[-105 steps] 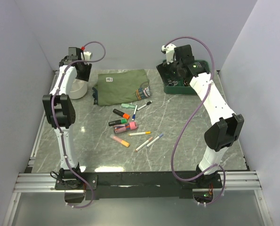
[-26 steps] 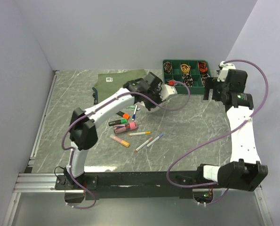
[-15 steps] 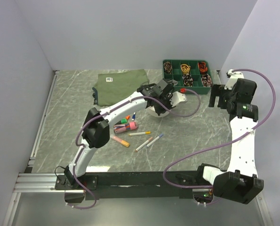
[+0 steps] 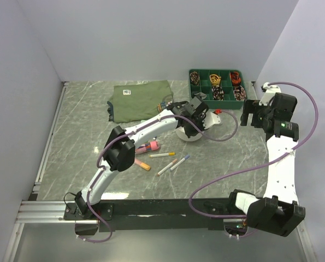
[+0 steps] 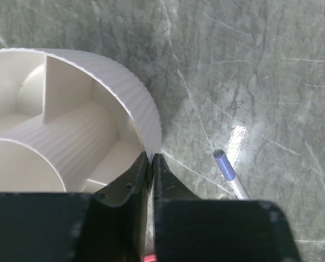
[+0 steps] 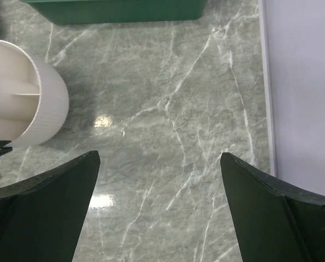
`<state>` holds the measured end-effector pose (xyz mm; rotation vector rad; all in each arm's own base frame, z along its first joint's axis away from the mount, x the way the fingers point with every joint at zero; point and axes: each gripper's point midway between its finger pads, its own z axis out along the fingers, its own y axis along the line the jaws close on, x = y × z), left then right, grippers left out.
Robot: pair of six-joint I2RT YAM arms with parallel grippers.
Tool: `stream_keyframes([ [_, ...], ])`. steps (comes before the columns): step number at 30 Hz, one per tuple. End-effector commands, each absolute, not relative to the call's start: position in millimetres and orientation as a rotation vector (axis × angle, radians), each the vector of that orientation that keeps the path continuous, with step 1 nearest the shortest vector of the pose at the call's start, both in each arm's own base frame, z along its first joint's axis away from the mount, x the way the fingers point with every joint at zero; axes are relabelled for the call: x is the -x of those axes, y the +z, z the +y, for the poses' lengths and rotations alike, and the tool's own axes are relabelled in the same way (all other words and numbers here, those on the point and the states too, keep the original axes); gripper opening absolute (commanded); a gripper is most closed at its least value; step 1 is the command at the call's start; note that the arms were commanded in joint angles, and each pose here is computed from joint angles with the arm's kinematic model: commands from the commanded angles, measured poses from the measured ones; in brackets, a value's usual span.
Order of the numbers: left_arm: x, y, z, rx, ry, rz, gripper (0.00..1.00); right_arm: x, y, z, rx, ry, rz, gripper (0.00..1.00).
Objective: Sort the stationery into containers
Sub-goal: Place the storage box at the center of the board, then pick up the pen from the center of the board.
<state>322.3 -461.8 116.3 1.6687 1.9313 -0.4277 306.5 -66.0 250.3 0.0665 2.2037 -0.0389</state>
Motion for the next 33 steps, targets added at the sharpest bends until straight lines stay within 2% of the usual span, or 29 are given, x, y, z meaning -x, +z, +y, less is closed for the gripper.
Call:
stream_keyframes([
  [1, -331.8, 148.5, -478.6, -1.642, -0.435, 1.787, 0.19, -307.1, 249.7, -65.1, -0.067, -0.022, 2.185, 1.00],
  [8, -342.6, 181.0, -484.6, -1.555, -0.414, 1.745, 0.46, -306.1, 248.6, -63.5, -0.060, -0.010, 2.195, 1.00],
  [11, -347.3, 218.9, -472.6, -1.493, -0.355, 1.717, 0.54, -304.8, 253.6, -60.4, -0.049, 0.004, 2.189, 1.00],
  [12, -345.8, 248.9, -462.5, -1.454, -0.333, 1.683, 0.59, -304.3, 256.4, -56.6, -0.037, 0.024, 2.181, 1.00],
  [14, -342.0, 258.4, -442.5, -1.461, -0.273, 1.669, 0.64, -301.2, 258.0, -50.4, -0.013, 0.052, 2.173, 1.00],
  [15, -334.2, 298.2, -424.8, -1.416, -0.260, 1.604, 0.65, -300.1, 259.3, -43.4, 0.012, 0.091, 2.166, 1.00],
  [16, -323.3, 276.9, -409.2, -1.473, -0.253, 1.636, 0.66, -298.7, 258.9, -39.3, 0.027, 0.113, 2.163, 1.00],
  [17, -317.7, 278.7, -393.2, -1.520, -0.262, 1.601, 0.67, -297.3, 257.5, -36.7, 0.033, 0.129, 2.166, 1.00],
  [18, -295.4, 314.9, -378.3, -1.518, -0.350, 1.484, 0.66, -296.7, 257.9, -33.8, 0.040, 0.146, 2.165, 1.00],
  [19, -280.6, 277.7, -360.4, -1.599, -0.376, 1.515, 0.66, -296.0, 256.1, -28.5, 0.051, 0.181, 2.172, 1.00],
  [21, -264.5, 295.0, -324.7, -1.613, -0.360, 1.393, 0.68, -296.7, 252.9, -23.2, 0.069, 0.225, 2.190, 1.00],
  [22, -245.9, 261.7, -312.6, -1.694, -0.414, 1.403, 0.70, -296.8, 256.4, -16.8, 0.096, 0.266, 2.180, 1.00],
  [24, -229.2, 259.5, -289.0, -1.720, -0.405, 1.348, 0.72, -296.3, 251.7, -8.2, 0.140, 0.329, 2.198, 1.00],
  [25, -213.6, 231.3, -278.5, -1.778, -0.449, 1.386, 0.72, -296.4, 251.9, -5.3, 0.158, 0.350, 2.198, 1.00],
  [28, -189.4, 197.1, -262.6, -1.836, -0.513, 1.423, 0.70, -297.8, 248.0, 6.3, 0.189, 0.431, 2.211, 1.00],
  [33, -180.3, 165.5, -256.8, -1.840, -0.538, 1.444, 0.75, -296.3, 243.1, 13.7, 0.240, 0.456, 2.232, 1.00],
])
